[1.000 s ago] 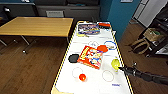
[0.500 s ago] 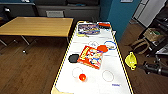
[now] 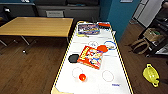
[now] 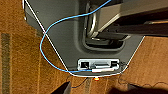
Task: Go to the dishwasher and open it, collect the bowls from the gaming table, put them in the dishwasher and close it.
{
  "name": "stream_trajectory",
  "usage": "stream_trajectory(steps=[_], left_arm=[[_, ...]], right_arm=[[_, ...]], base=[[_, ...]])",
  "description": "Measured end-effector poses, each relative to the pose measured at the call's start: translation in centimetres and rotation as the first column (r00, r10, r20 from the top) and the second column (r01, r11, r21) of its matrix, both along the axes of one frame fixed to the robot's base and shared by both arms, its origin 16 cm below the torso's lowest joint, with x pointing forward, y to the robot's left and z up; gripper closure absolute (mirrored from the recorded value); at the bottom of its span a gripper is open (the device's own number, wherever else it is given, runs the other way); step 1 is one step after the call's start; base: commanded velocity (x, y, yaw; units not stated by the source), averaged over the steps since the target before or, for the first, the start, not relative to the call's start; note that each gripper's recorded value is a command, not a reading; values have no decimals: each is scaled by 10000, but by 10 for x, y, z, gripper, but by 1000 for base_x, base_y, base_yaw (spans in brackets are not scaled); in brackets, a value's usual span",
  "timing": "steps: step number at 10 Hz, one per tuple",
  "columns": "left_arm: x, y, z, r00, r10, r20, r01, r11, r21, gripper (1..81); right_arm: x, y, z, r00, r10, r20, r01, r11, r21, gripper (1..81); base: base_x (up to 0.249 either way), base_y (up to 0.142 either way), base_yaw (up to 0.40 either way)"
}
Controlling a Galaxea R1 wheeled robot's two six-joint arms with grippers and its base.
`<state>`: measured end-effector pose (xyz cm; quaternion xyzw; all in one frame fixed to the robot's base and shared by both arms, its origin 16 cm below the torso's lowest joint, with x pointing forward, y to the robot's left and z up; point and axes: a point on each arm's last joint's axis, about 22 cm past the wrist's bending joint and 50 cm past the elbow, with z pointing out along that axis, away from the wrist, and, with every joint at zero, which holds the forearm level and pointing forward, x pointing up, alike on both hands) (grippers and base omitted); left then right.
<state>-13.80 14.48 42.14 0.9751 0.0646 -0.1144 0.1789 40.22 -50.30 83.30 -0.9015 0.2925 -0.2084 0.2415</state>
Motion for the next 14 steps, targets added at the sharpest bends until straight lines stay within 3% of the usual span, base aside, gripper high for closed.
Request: stream_trajectory(steps=[2, 4, 6, 9, 11, 12, 14], left_arm=[[3, -4, 0, 10000, 38, 59, -37, 10000, -82, 10], [4, -7, 0, 9999, 66, 86, -65, 9999, -122, 10], [4, -7, 0, 9999, 67, 94, -66, 9999, -122, 10], [4, -6, 0, 9999, 62, 95, -61, 9999, -119, 10], [8, -7, 0, 9999, 85, 141, -83, 9998, -174, 10], [10, -6, 1, 9998, 114, 171, -109, 9996, -269, 10], [19, -4, 7, 9992, 300, 266, -282, 9973, -673, 10]], right_arm=[[-54, -5, -24, 9964, 151, -830, -167, 9997, -181, 811], [-125, 0, -58, 9834, 279, -1794, -274, 9996, 51, 811], [-189, 0, -86, 9698, 179, -2432, -113, 9995, 286, 811], [-270, -2, -123, 9598, -72, -2807, 243, 9981, 574, 811], [-301, 7, -145, 9665, -123, -2565, 361, 9955, 879, 811], [-318, 26, -160, 9669, -64, -2551, 390, 9917, 1228, 811], [-343, 44, -182, 9680, 75, -2508, 305, 9886, 1471, 811]], base=[[0, 0, 0], [0, 0, 0], [0, 0, 0], [0, 0, 0], [0, 0, 0], [0, 0, 0], [0, 0, 0]])
